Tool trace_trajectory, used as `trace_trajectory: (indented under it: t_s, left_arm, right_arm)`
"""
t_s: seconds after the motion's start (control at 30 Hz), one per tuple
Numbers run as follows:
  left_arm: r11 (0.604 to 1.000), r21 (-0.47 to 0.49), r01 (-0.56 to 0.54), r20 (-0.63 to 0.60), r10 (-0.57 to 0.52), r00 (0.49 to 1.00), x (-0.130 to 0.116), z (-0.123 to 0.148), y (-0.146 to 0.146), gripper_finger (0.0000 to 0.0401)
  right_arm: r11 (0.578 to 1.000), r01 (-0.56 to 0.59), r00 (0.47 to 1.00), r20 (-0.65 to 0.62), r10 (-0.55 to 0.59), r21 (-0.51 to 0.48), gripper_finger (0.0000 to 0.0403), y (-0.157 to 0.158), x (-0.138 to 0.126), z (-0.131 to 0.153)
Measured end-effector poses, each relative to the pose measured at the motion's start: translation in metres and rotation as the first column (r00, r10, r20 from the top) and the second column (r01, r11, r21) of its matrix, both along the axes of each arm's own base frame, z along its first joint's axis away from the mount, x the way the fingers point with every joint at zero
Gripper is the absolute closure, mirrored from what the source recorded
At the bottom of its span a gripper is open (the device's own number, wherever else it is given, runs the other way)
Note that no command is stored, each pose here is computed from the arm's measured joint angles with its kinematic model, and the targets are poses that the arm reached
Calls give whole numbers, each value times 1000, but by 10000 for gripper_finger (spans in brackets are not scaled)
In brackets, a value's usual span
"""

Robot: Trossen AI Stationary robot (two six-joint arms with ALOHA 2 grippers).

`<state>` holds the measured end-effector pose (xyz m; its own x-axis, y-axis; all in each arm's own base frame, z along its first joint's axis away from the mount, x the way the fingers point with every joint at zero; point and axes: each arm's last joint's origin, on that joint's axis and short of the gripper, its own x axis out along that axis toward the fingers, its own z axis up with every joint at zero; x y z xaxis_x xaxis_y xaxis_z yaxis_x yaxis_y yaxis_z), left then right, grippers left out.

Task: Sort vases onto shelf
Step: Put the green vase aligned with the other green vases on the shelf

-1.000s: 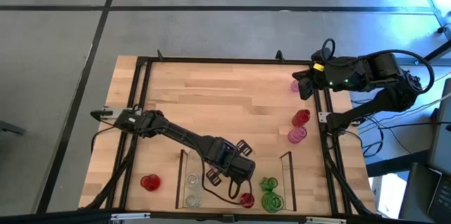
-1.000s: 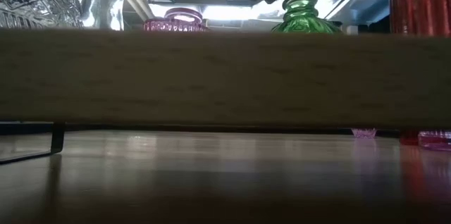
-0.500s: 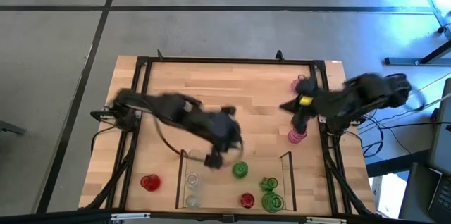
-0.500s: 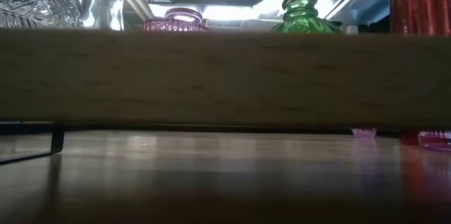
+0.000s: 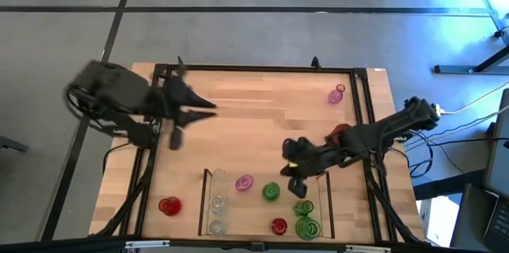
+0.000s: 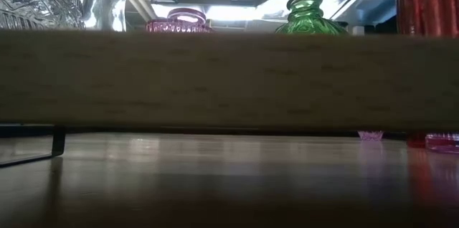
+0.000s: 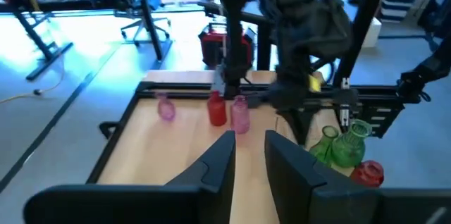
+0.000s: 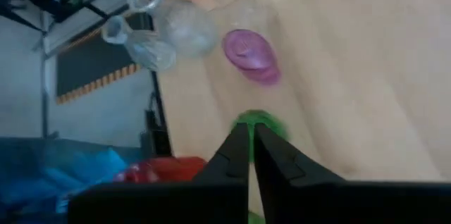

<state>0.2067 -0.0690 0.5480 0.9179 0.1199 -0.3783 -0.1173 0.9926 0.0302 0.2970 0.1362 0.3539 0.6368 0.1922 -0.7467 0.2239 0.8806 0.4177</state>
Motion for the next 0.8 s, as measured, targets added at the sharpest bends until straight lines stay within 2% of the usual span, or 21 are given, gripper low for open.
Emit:
trace_trajectory:
  t_s: [0.13, 0.27, 0.37, 0.47, 0.6, 0.8]
  left_arm:
    - [999, -31, -11, 38, 12, 999, -39, 11, 14, 339]
    - [998, -69, 10, 128, -1, 992, -76, 24, 26, 347]
    - [993, -107, 45, 206, -22, 978, -93, 28, 32, 352]
    - [975, -175, 137, 310, -77, 948, -103, 28, 34, 355]
    - [951, -226, 211, 413, -103, 905, -104, 12, 33, 357]
    - [934, -279, 223, 453, -77, 888, -95, -47, 29, 357]
  right_arm:
    - [997, 49, 999, 6, -50, 53, 353, 3, 20, -12]
    - [990, 123, 990, -72, -118, 70, 320, -4, 36, -32]
    - [987, 131, 985, -123, -120, 90, 318, -7, 45, -44]
    - [986, 139, 974, -191, -120, 95, 329, -5, 48, -55]
    - [981, 150, 953, -282, -111, 119, 345, -3, 46, -64]
    - [976, 171, 943, -311, -122, 135, 353, -1, 44, -65]
